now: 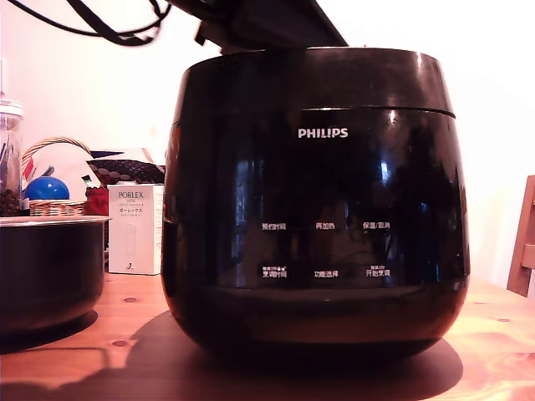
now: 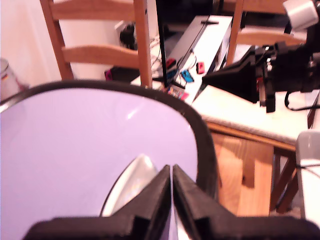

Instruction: Open the rice cooker by pressing the large metal button on the top of its lid with medium force

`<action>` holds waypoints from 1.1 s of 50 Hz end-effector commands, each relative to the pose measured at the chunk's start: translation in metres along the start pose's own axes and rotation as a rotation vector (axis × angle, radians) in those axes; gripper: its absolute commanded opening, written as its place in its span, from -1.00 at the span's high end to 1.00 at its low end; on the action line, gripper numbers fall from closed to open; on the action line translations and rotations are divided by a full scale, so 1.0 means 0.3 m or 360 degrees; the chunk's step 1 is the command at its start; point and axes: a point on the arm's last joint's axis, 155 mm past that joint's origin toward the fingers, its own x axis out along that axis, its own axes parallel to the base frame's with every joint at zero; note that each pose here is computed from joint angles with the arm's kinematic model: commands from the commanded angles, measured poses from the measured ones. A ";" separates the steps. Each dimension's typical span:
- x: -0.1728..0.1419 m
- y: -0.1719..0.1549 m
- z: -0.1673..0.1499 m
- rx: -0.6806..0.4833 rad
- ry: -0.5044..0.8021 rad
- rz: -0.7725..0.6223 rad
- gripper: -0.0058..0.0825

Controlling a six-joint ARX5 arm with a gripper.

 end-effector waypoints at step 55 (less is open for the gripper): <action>-0.142 0.248 0.090 -0.0179 -0.0241 0.0336 0.92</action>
